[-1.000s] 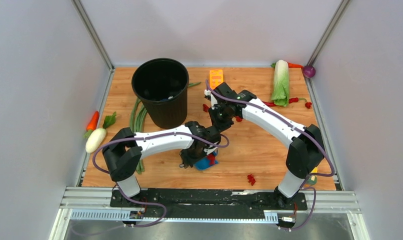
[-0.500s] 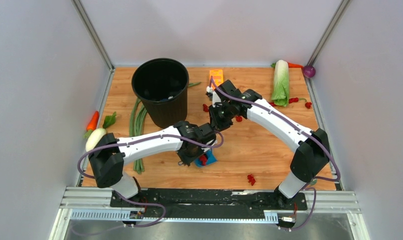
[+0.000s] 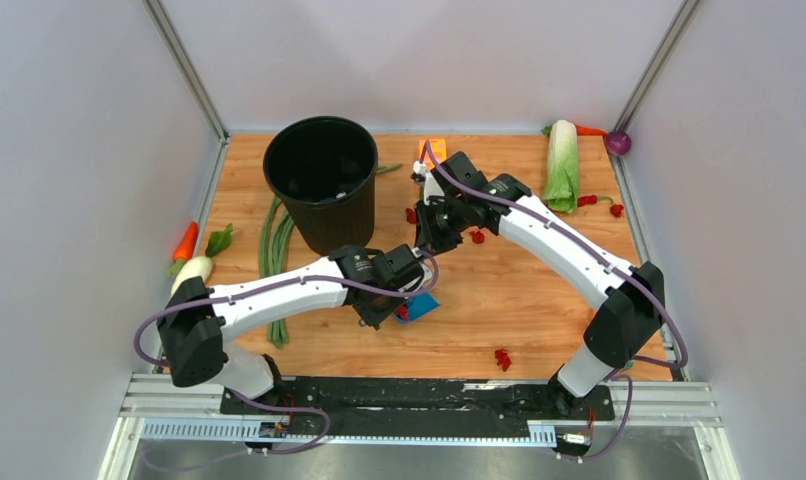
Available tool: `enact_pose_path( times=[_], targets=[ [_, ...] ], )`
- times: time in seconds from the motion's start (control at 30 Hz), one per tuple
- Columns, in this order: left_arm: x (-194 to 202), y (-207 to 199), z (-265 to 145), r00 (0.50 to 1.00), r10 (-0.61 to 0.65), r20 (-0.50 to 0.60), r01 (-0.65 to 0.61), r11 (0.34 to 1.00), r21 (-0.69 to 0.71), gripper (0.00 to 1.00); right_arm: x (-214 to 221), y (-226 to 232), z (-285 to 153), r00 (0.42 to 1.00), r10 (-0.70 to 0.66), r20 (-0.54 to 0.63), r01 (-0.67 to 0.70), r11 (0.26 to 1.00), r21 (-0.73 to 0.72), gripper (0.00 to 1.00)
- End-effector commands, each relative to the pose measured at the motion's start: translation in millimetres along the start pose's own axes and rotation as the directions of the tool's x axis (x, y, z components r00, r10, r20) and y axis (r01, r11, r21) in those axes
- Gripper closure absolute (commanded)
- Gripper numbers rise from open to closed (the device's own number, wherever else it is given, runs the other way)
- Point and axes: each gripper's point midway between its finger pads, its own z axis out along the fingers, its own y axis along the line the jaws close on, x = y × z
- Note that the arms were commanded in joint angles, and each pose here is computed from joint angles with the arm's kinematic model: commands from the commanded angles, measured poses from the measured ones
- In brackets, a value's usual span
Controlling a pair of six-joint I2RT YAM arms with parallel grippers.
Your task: Sweep away the paper scraps from the table
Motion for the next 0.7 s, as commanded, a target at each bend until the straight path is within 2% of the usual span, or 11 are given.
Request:
enact_pose_path(
  times=[0.0,0.27,0.67],
  targets=[
    [-36,10,-21,0.978,-0.095,0.186,0.101,0.995,-0.025,1.0,1,29,-38,1.0,0.007,0.021,-0.005,0.997,-0.076,1.0],
    [-47,12,-40,0.965,-0.095,0.243,0.102,0.995,-0.015,1.0,-2,10,-57,0.998,0.011,0.056,-0.01,1.0,-0.026,1.0],
    [-66,18,-73,0.951,-0.071,0.299,0.085,0.996,-0.032,1.0,-29,-6,-99,0.986,0.032,0.164,-0.036,0.999,0.018,1.0]
  ],
)
